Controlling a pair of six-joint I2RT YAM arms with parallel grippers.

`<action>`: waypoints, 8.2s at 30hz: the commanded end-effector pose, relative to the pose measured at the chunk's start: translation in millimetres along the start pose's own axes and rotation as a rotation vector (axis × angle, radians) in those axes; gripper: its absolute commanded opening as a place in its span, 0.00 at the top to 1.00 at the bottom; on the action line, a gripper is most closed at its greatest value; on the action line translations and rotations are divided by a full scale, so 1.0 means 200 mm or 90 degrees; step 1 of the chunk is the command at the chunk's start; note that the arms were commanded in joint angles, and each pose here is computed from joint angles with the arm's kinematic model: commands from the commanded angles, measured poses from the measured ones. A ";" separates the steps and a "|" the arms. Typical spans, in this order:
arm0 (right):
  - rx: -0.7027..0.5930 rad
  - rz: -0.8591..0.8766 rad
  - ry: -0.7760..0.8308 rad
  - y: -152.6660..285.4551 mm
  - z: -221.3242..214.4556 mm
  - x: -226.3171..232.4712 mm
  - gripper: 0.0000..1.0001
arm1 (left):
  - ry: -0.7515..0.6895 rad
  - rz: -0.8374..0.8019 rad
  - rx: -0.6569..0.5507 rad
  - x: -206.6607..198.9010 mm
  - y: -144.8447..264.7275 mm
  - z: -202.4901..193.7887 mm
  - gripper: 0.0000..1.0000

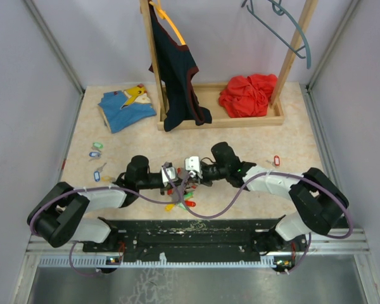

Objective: Put the keys on the keyring

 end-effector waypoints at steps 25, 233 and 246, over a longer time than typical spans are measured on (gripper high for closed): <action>0.008 -0.047 0.016 -0.02 0.00 0.00 1.00 | -0.029 0.056 -0.091 0.03 0.03 0.14 1.00; -0.009 -0.046 -0.012 -0.01 0.26 -0.15 1.00 | 0.089 0.049 -0.081 0.08 -0.01 0.06 0.89; 0.003 -0.139 -0.088 0.08 0.27 -0.15 0.78 | 0.093 0.075 -0.080 0.09 0.00 0.06 1.00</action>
Point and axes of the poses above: each gripper's point midway between its finger pads, its own y axis back along the fingers, its own x axis along the line the jaws close on, z = x × y, the point moved 9 cm from there along y, back along the fingers, and after that the axes turned 3 degrees about y, right-handed, at the moved point
